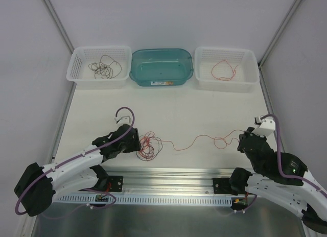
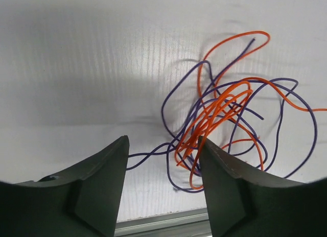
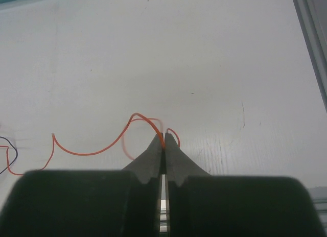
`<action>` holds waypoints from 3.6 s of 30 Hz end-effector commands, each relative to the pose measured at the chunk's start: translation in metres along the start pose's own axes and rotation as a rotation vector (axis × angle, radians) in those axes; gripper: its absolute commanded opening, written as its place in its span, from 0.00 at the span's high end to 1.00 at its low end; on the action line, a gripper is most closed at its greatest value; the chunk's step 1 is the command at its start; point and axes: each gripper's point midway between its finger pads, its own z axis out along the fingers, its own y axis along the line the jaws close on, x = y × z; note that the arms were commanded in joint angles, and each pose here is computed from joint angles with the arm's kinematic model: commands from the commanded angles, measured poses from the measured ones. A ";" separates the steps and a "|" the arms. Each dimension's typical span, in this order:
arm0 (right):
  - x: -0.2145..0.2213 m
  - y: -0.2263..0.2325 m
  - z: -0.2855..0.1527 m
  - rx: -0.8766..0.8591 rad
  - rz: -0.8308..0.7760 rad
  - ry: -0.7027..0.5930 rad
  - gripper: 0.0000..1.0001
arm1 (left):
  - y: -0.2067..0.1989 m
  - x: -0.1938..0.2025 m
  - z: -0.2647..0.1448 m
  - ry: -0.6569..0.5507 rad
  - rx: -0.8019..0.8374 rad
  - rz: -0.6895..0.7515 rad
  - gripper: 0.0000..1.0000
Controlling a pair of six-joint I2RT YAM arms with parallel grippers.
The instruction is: Untangle the cables
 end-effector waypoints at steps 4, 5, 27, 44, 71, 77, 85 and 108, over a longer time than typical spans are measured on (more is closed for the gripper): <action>-0.016 0.017 -0.005 -0.062 -0.027 0.005 0.99 | -0.012 -0.013 -0.013 -0.033 0.069 0.013 0.25; -0.018 0.021 -0.006 -0.081 -0.035 0.009 0.99 | -0.018 -0.016 -0.017 -0.035 0.100 0.014 0.22; -0.050 0.095 -0.021 -0.348 -0.171 0.069 0.99 | -0.155 0.000 -0.018 -0.010 0.505 1.113 0.03; -0.046 0.095 -0.026 -0.390 -0.146 0.069 0.99 | -0.187 -0.009 0.027 -0.136 0.502 1.402 0.16; 0.033 0.142 0.038 -0.374 -0.102 0.276 0.42 | -0.176 -0.105 -0.078 -0.152 0.465 0.543 1.00; 0.036 0.177 0.021 -0.534 -0.066 0.229 0.41 | -0.183 -0.106 -0.085 -0.111 0.504 0.411 1.00; 0.064 0.227 0.035 -0.636 0.044 0.233 0.42 | -0.193 -0.109 -0.104 -0.098 0.559 0.298 1.00; 0.137 0.195 0.092 -0.413 0.059 0.307 0.99 | -0.145 -0.155 -0.147 -0.340 0.483 0.207 1.00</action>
